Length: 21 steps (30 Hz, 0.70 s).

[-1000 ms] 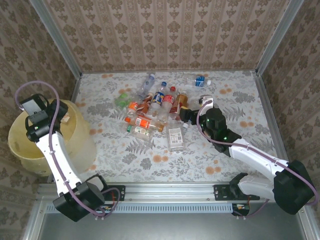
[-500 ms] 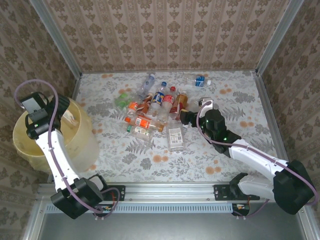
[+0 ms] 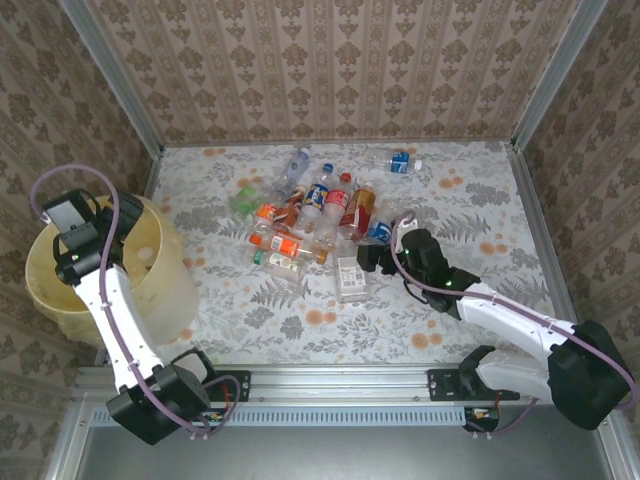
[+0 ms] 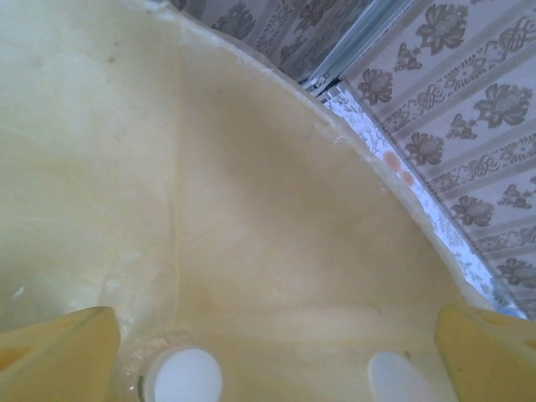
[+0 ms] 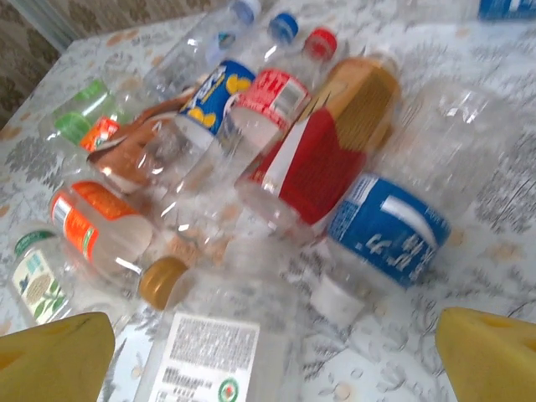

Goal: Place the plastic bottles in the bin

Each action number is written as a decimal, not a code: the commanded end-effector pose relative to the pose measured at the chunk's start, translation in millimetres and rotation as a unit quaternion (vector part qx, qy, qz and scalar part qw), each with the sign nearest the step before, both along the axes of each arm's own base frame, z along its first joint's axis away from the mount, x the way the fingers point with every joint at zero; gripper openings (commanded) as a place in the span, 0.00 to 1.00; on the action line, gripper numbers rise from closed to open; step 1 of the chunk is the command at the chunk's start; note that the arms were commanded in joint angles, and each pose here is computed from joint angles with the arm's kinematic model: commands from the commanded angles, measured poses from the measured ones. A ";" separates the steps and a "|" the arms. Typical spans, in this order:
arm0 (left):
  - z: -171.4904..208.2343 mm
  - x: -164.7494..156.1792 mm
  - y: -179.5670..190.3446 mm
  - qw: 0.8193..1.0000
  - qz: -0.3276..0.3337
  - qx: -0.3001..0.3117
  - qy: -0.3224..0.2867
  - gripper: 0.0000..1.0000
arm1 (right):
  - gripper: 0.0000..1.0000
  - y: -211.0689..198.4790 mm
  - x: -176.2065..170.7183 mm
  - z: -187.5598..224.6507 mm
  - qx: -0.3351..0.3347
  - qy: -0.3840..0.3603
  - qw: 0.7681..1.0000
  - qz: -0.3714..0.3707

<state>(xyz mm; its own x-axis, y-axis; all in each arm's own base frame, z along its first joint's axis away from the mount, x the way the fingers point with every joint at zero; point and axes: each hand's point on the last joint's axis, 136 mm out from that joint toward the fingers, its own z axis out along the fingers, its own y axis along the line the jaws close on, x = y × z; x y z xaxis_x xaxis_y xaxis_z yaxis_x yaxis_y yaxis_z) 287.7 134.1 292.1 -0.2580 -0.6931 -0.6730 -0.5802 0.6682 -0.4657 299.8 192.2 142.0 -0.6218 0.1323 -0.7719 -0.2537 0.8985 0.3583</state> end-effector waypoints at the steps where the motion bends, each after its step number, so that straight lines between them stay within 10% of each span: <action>1: 18.8 -12.6 -8.5 1.000 -0.005 0.018 -0.009 1.00 | 1.00 17.4 -19.4 -24.3 0.002 0.069 0.997 0.020; 21: 84.3 -27.4 -76.1 0.990 -0.095 0.072 -0.080 1.00 | 1.00 60.3 -34.8 -72.3 -0.135 0.146 0.980 0.027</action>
